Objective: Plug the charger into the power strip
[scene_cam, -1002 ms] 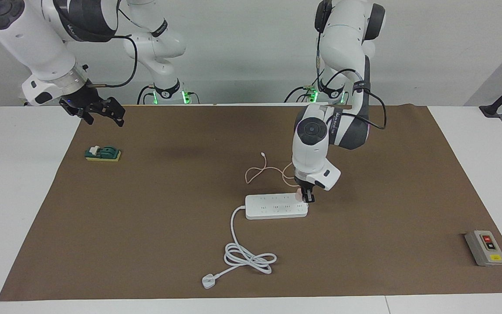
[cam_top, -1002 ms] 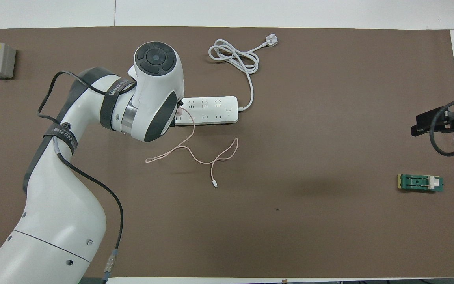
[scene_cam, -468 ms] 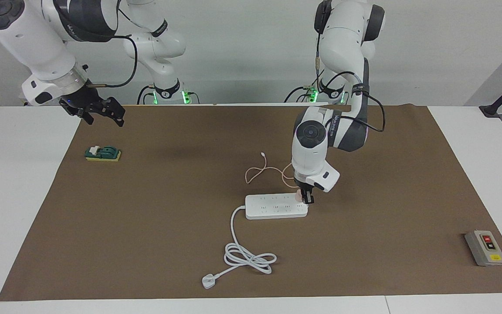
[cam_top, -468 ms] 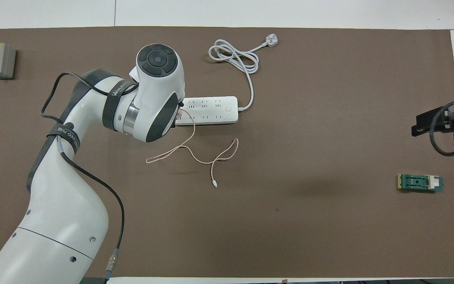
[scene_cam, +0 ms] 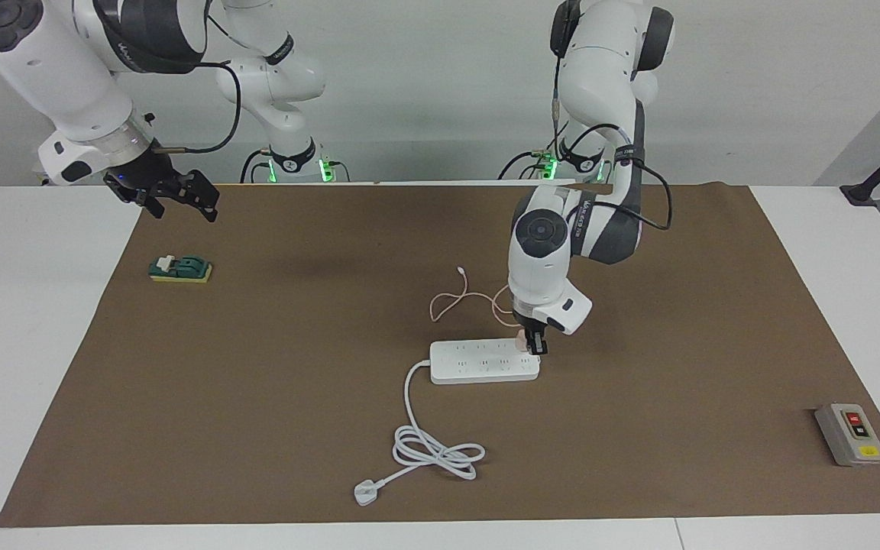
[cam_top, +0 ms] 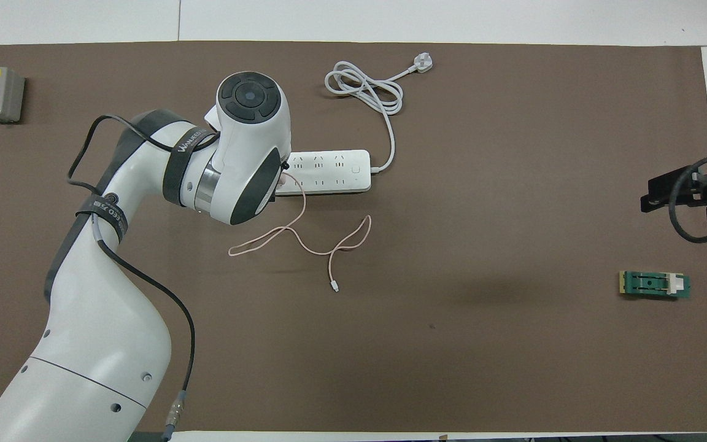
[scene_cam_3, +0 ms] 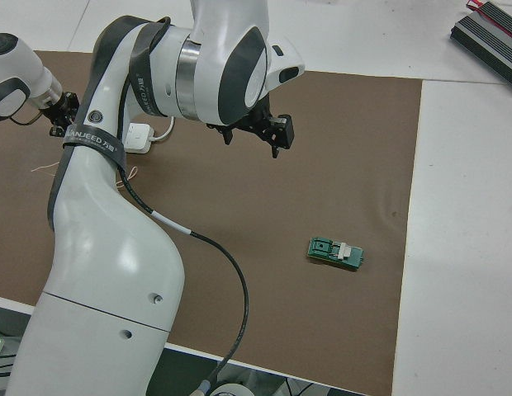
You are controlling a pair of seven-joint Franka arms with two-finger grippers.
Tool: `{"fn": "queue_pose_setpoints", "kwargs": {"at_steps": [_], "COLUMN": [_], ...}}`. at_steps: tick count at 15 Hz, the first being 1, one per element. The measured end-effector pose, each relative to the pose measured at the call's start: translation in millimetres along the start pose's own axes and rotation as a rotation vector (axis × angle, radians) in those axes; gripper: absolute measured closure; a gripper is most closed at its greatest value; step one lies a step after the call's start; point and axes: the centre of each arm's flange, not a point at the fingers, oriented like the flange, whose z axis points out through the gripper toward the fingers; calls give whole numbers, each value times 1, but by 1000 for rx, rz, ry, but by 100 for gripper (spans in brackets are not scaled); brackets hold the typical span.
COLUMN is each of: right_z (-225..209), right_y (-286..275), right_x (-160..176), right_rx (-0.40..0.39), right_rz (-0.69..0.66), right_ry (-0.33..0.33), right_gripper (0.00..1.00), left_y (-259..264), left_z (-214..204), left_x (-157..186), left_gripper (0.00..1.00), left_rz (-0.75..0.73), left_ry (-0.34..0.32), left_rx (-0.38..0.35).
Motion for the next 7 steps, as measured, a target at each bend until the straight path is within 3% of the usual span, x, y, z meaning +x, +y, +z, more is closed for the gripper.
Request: {"fn": "queue_pose_setpoints", "kwargs": {"at_steps": [7], "right_z": [0], "right_y": [0], "right_x": [0], "right_rx": [0], "right_rz": [0], "right_ry": [0], "right_gripper": [0], "left_y": [-4], "left_z": [9], "left_x": [-2], "left_gripper": [69], "left_rz": [6], "left_ry": [4], "left_rx": [5]}}
